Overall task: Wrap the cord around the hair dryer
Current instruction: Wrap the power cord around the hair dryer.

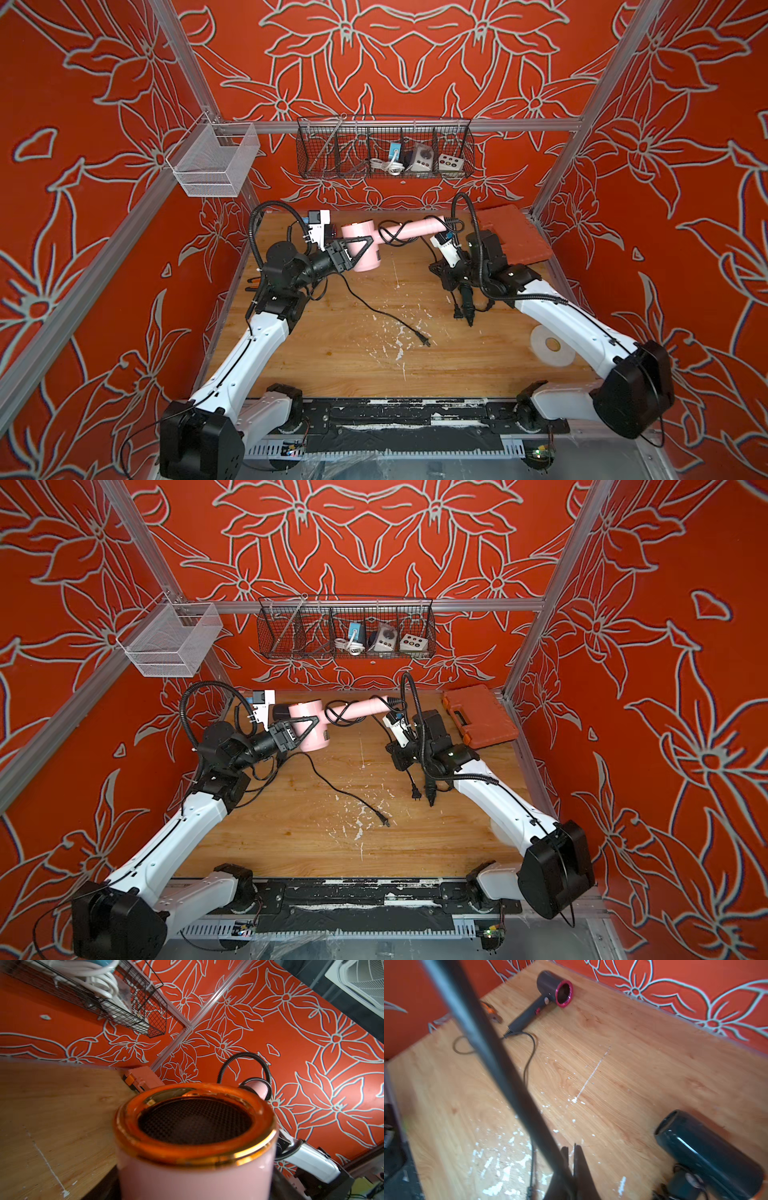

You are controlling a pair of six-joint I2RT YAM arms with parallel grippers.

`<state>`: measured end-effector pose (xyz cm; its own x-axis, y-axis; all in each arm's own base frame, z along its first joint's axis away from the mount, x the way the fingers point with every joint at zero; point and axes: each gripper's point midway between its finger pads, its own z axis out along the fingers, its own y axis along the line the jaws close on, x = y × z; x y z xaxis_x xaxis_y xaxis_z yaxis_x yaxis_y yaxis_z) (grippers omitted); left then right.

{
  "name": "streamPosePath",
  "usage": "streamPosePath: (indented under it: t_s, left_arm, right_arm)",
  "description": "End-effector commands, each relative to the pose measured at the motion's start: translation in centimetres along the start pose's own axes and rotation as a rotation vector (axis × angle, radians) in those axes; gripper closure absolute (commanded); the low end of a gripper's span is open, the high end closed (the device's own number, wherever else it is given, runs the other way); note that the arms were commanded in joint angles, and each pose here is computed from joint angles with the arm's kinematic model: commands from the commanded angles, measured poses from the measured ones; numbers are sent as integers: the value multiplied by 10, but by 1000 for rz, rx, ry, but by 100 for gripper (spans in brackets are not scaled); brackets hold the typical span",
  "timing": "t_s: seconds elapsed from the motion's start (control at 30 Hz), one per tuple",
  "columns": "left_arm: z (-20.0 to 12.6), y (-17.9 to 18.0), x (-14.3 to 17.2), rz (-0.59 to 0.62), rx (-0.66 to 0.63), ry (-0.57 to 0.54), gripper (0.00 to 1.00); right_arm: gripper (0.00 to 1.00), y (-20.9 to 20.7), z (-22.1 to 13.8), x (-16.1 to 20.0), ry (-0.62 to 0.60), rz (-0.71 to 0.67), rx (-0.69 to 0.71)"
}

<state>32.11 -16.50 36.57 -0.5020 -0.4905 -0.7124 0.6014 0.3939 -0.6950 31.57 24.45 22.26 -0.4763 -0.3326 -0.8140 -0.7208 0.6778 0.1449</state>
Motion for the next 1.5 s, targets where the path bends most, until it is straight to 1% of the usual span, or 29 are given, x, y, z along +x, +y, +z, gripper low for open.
streamPosePath:
  t_s: [0.0, 0.17, 0.4, 0.57, 0.83, 1.0, 1.13, 1.23, 1.33, 1.4, 1.47]
  left_arm:
    - [-11, -14, -35, 31, 10, -150, 100]
    - [-15, -1, -48, 3, -31, -201, 100]
    - [-18, 9, -60, 27, -106, -217, 100]
    - [-21, 19, -62, 41, -161, -221, 100]
    - [-23, 35, -59, 31, -212, -223, 100]
    - [-21, 42, -53, 72, -269, -150, 100]
    - [-20, 51, -43, 133, -349, -52, 100]
    - [-20, 61, -29, 171, -428, 31, 100]
    - [-15, 67, -14, 199, -476, 108, 100]
    - [-12, 68, -8, 198, -488, 124, 100]
    - [-7, 69, -6, 171, -476, 109, 100]
  right_arm:
    - [100, 10, -3, 0, -45, 69, -43]
    - [100, 20, 2, 23, 10, 53, -40]
    - [100, 38, -1, 45, 99, -51, -2]
    - [100, 51, -8, 63, 170, -129, 17]
    - [100, 61, -12, 82, 239, -186, 46]
    - [100, 62, -24, 80, 289, -258, 92]
    - [100, 66, -41, 65, 315, -351, 119]
    - [100, 74, -54, 53, 326, -439, 96]
    - [100, 80, -66, 40, 341, -508, 76]
    - [100, 84, -71, 32, 363, -540, 57]
    - [100, 92, -73, 26, 391, -579, 34]
